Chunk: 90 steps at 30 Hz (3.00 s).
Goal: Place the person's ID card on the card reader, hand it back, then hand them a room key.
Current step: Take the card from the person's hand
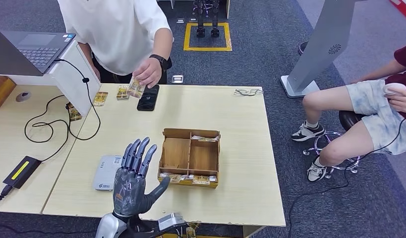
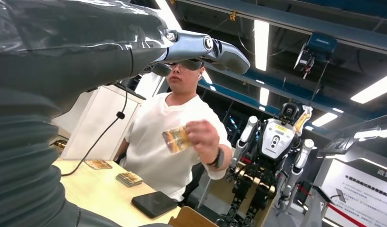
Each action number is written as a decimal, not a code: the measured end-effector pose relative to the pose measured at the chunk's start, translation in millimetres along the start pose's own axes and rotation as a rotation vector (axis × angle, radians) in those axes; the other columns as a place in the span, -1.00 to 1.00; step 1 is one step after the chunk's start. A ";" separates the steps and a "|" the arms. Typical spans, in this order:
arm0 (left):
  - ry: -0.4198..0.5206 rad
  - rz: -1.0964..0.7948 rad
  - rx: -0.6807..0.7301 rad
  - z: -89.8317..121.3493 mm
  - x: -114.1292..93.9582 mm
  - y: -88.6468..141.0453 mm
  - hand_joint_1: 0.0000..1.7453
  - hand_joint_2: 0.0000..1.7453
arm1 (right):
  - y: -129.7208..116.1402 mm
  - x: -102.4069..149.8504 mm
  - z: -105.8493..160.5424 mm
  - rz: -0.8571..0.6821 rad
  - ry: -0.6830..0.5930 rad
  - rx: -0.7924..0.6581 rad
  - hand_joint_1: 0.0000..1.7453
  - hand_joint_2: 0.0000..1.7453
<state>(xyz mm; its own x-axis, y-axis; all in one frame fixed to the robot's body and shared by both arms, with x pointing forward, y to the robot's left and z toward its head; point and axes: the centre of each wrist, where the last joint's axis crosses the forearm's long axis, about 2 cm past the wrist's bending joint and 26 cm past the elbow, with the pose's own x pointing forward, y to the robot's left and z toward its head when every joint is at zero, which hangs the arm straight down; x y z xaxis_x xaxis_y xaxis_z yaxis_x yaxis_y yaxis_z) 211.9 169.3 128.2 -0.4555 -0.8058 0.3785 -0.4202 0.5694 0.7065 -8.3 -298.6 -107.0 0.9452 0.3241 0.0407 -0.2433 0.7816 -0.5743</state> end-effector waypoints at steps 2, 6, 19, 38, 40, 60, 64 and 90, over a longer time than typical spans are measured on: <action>0.001 0.003 0.000 0.1 0.1 -0.1 -1.00 -1.00 | -0.5 -0.3 -0.2 0.000 0.001 0.000 -1.00 1.00; -0.009 0.013 0.001 0.2 0.1 -0.1 -1.00 1.00 | -0.9 -0.5 -0.1 0.001 -0.001 -0.001 -1.00 1.00; -0.001 0.037 0.006 -2.1 -0.4 -0.3 -1.00 1.00 | -1.1 -0.8 0.2 0.006 -0.003 -0.006 -1.00 1.00; -0.103 -0.164 0.122 -48.6 -2.3 6.3 -1.00 1.00 | -1.1 4.8 -2.0 0.051 -0.037 -0.028 -1.00 1.00; -0.094 -0.229 0.150 -59.4 -5.6 9.8 -1.00 1.00 | -2.5 6.3 -3.8 0.065 -0.049 -0.028 -1.00 1.00; 0.085 -0.315 0.250 -89.7 -19.9 22.0 -1.00 1.00 | -9.9 7.3 -11.5 0.152 -0.089 -0.012 -1.00 1.00; 0.080 -0.309 0.248 -90.9 -17.4 20.7 0.50 1.00 | -9.6 7.7 -11.4 0.160 -0.094 -0.010 -1.00 1.00; -0.054 -0.264 0.220 -88.1 -4.8 13.9 1.00 1.00 | -9.7 8.2 -11.4 0.217 -0.101 -0.035 -1.00 1.00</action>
<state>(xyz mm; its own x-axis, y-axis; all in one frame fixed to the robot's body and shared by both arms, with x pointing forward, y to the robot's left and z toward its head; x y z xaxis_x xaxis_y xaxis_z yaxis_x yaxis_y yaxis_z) 277.4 166.7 188.9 -0.3475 -0.9233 0.1635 -0.6855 0.3691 0.6275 4.3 -309.5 -110.4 0.8446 0.5353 -0.0058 -0.4285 0.6696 -0.6066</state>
